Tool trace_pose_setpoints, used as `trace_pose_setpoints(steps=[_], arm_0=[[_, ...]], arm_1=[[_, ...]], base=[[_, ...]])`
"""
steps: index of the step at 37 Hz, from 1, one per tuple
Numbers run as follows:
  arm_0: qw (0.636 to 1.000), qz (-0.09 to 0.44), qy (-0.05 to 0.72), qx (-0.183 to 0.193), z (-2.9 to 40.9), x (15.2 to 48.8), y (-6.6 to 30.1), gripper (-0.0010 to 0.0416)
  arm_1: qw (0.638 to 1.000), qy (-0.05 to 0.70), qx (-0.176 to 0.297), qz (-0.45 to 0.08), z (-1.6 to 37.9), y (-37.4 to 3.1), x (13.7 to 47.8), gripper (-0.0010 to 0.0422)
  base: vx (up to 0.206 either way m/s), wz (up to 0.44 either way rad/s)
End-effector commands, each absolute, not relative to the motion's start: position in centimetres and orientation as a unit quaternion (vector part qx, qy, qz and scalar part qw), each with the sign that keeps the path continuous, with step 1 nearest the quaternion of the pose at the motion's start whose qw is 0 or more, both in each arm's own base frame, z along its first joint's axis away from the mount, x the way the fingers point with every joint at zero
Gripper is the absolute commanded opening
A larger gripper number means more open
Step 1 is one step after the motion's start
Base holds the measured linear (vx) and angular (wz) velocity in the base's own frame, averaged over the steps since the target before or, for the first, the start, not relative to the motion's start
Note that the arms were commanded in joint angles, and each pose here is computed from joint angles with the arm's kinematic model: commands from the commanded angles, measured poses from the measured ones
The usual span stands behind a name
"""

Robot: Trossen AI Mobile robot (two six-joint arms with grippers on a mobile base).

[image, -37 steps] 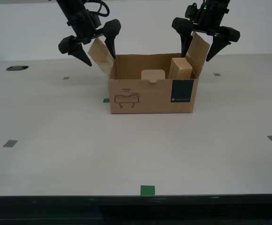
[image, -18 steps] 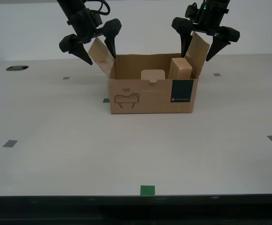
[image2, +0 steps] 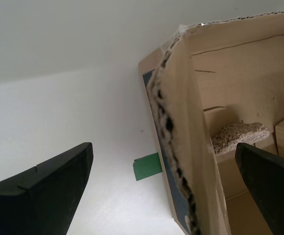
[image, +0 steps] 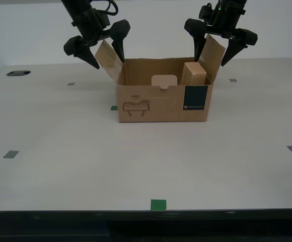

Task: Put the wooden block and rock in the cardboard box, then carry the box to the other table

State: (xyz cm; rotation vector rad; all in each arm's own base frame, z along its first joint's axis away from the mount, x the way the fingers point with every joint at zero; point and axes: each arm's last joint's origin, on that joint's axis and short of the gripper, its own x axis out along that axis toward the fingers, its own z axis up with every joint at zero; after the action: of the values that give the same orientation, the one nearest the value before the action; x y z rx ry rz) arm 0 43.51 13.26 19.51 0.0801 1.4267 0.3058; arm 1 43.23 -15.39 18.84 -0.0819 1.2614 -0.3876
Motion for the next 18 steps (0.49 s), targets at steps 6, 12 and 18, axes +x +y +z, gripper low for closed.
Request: trace_pose_setpoints(steps=[6,12,18], arm_0=[[0.742,0.139,0.655,0.038,19.56,43.41,13.25,0.0394],[0.742,0.14,0.655,0.038,19.56,43.41,13.26,0.0394],[0.742,0.139,0.655,0.038,19.56,43.41,13.24,0.0394]], arm_1=[[0.79,0.587,-0.057,-0.169,19.02,-15.42,43.23,0.0398],[0.79,0.586,-0.057,-0.169,19.03,-15.45,43.25,0.0398],[0.79,0.587,-0.059,-0.168,19.03,-15.44,43.24,0.0398]], base=[[0.0,0.0],[0.0,0.0],[0.0,0.0]])
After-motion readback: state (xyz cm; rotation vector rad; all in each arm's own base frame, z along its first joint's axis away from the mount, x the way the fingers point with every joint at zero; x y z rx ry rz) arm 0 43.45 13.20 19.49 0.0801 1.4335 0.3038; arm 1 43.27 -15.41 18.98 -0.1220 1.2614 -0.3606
